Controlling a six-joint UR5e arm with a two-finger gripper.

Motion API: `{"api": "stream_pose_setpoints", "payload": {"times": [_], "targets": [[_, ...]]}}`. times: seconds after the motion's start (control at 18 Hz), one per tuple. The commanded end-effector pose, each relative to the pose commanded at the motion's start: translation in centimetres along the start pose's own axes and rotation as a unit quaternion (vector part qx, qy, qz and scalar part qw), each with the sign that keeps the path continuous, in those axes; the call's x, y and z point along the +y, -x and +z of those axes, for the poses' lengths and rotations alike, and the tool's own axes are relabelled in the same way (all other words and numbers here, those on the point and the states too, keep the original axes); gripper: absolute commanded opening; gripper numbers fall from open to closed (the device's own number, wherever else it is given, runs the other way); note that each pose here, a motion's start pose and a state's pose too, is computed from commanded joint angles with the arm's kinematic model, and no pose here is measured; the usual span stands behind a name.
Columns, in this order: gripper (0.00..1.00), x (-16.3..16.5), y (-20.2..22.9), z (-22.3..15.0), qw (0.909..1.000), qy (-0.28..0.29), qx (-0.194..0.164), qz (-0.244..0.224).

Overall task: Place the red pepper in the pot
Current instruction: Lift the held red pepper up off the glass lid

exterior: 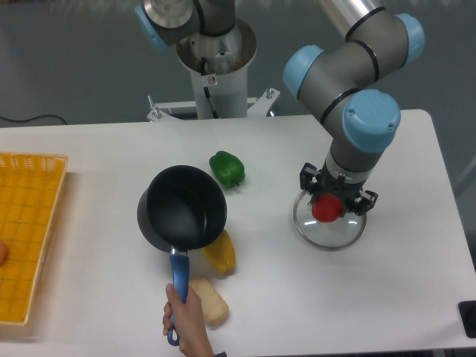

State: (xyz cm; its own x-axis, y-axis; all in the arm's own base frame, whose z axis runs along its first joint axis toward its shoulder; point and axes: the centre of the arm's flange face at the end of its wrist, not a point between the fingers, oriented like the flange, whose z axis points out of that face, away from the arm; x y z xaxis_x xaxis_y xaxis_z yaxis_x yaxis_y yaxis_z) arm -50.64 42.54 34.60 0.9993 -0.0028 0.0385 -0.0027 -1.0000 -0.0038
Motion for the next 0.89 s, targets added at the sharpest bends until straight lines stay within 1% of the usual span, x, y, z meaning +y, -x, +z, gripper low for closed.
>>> {"api": "stream_pose_setpoints", "payload": {"times": [0.5, 0.67, 0.89], "targets": [[0.32, 0.2, -0.7, 0.2, 1.0000, -0.003, 0.006, 0.001], [0.32, 0.0, -2.1, -0.3, 0.9998, -0.018, 0.012, 0.003], [0.32, -0.1, -4.2, -0.7, 0.9982, -0.050, 0.032, 0.002]]}}
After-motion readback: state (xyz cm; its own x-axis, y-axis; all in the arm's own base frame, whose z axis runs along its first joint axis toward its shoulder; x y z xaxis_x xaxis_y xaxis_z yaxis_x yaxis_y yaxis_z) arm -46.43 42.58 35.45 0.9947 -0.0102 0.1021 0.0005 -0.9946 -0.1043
